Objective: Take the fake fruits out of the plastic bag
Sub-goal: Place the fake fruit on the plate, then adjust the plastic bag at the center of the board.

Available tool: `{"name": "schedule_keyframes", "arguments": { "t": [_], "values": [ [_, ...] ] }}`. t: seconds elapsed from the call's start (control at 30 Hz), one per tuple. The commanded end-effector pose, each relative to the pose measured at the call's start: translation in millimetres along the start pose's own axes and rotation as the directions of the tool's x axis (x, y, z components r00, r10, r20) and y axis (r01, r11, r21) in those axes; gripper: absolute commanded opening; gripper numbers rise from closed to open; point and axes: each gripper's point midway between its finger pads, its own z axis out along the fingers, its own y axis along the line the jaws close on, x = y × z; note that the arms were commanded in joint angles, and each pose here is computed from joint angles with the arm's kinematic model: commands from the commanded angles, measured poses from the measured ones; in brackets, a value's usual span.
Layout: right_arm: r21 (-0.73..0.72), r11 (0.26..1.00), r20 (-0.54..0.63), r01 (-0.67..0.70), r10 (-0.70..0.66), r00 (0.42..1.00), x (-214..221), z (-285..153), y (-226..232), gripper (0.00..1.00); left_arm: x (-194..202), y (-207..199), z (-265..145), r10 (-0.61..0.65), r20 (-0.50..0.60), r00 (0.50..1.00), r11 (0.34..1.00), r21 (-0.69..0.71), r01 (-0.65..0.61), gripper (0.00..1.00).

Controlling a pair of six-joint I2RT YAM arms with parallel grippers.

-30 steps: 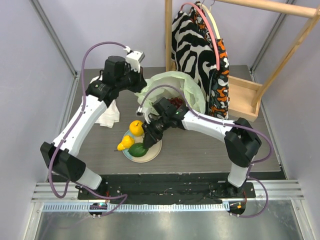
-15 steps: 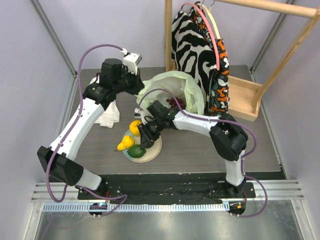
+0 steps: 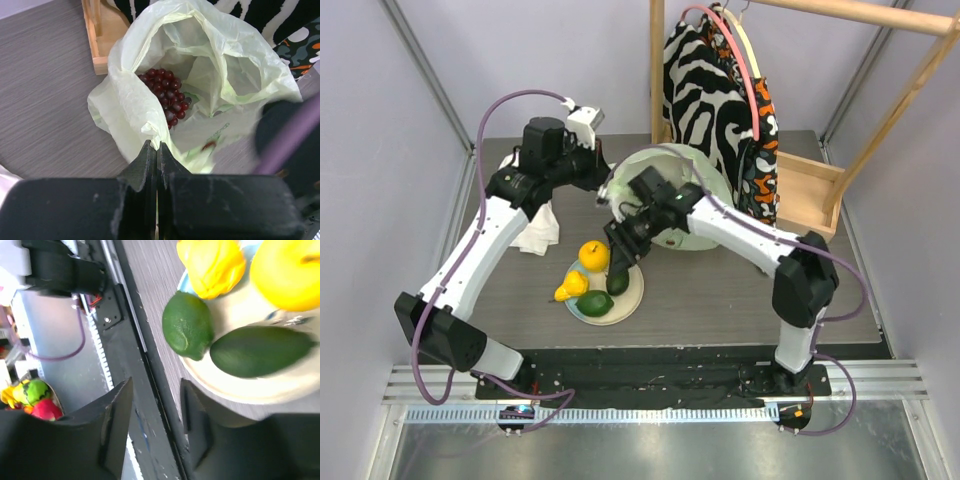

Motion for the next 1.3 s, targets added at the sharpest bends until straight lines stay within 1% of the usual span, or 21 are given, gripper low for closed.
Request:
{"name": "schedule_keyframes", "arguments": {
  "t": [0.0, 0.03, 0.1, 0.13, 0.23, 0.3, 0.33, 0.43, 0.47, 0.53, 0.57, 0.63, 0.67, 0.7, 0.73, 0.8, 0.9, 1.07, 1.13, 1.2, 1.27],
  "values": [
    [0.024, 0.979, 0.194, 0.202, -0.202, 0.960, -39, -117, 37, 0.42, -34, -15, -25, 0.013, 0.102, 0.995, 0.999, 0.038, -0.017, 0.00],
    [0.063, 0.967, 0.249, 0.247, -0.255, 0.935, -49, -132, 36, 0.38, -29, -17, -27, 0.012, 0.093, 0.996, 0.999, 0.046, -0.016, 0.00],
    [0.162, 0.939, 0.303, 0.303, -0.340, 0.890, -53, -163, 37, 0.37, -19, -23, -28, 0.003, 0.073, 0.997, 0.996, 0.084, -0.010, 0.00],
    [0.251, 0.917, 0.301, 0.311, -0.379, 0.875, -55, -175, 20, 0.35, -4, -25, -24, -0.013, 0.038, 0.999, 0.995, 0.104, 0.009, 0.00],
    [0.339, 0.896, 0.283, 0.286, -0.387, 0.878, -48, -179, -8, 0.33, 14, -31, -23, -0.042, 0.001, 0.999, 0.988, 0.146, 0.041, 0.00],
    [0.378, 0.893, 0.245, 0.244, -0.350, 0.904, -36, -165, -37, 0.32, 27, -31, -23, -0.051, -0.028, 0.998, 0.987, 0.150, 0.055, 0.00],
    [0.428, 0.876, 0.250, 0.221, -0.350, 0.903, -39, -162, -53, 0.33, 29, -31, -25, -0.047, -0.029, 0.998, 0.987, 0.152, 0.051, 0.00],
    [0.459, 0.867, 0.172, 0.196, -0.303, 0.937, -15, -129, -99, 0.33, 40, -34, -30, -0.032, -0.058, 0.998, 0.984, 0.171, 0.041, 0.00],
    [0.500, 0.847, 0.125, 0.180, -0.276, 0.953, 0, -122, -120, 0.33, 46, -34, -33, -0.030, -0.073, 0.997, 0.985, 0.167, 0.042, 0.00],
    [0.533, 0.828, 0.078, 0.176, -0.255, 0.964, 17, -111, -139, 0.34, 54, -28, -35, 0.001, -0.091, 0.996, 0.990, 0.143, 0.012, 0.00],
    [0.534, 0.822, 0.023, 0.197, -0.247, 0.969, 41, -102, -145, 0.34, 64, -25, -38, 0.008, -0.124, 0.992, 0.992, 0.129, 0.008, 0.00],
    [0.536, 0.802, -0.040, 0.264, -0.289, 0.957, 63, -96, -140, 0.36, 74, -19, -44, 0.062, -0.144, 0.988, 0.993, 0.109, -0.047, 0.00],
    [0.530, 0.794, -0.081, 0.299, -0.303, 0.949, 84, -93, -132, 0.37, 85, -18, -49, 0.084, -0.177, 0.981, 0.992, 0.112, -0.065, 0.00],
    [0.525, 0.796, -0.078, 0.302, -0.308, 0.948, 91, -91, -127, 0.38, 91, -15, -52, 0.155, -0.184, 0.971, 0.983, 0.124, -0.133, 0.00],
    [0.513, 0.808, -0.083, 0.290, -0.290, 0.954, 108, -88, -126, 0.39, 96, -9, -53, 0.174, -0.197, 0.965, 0.982, 0.104, -0.156, 0.00],
    [0.527, 0.799, -0.040, 0.288, -0.315, 0.948, 104, -95, -117, 0.41, 106, -4, -58, 0.217, -0.224, 0.950, 0.975, 0.095, -0.201, 0.00],
    [0.534, 0.785, -0.020, 0.312, -0.358, 0.934, 89, -112, -107, 0.44, 108, -3, -64, 0.229, -0.237, 0.944, 0.973, 0.095, -0.212, 0.00],
    [0.521, 0.771, 0.084, 0.367, -0.474, 0.877, 20, -135, -80, 0.44, 106, -11, -59, 0.228, -0.250, 0.941, 0.969, 0.151, -0.194, 0.00],
    [0.521, 0.782, 0.123, 0.341, -0.465, 0.877, -6, -133, -84, 0.44, 100, -12, -57, 0.236, -0.243, 0.941, 0.967, 0.158, -0.202, 0.00],
    [0.514, 0.803, 0.109, 0.301, -0.409, 0.906, -13, -118, -104, 0.44, 96, -12, -58, 0.245, -0.238, 0.940, 0.965, 0.157, -0.212, 0.00],
    [0.525, 0.807, 0.121, 0.272, -0.387, 0.914, -27, -114, -114, 0.44, 91, -11, -60, 0.241, -0.229, 0.943, 0.967, 0.141, -0.213, 0.00]
  ]
}}
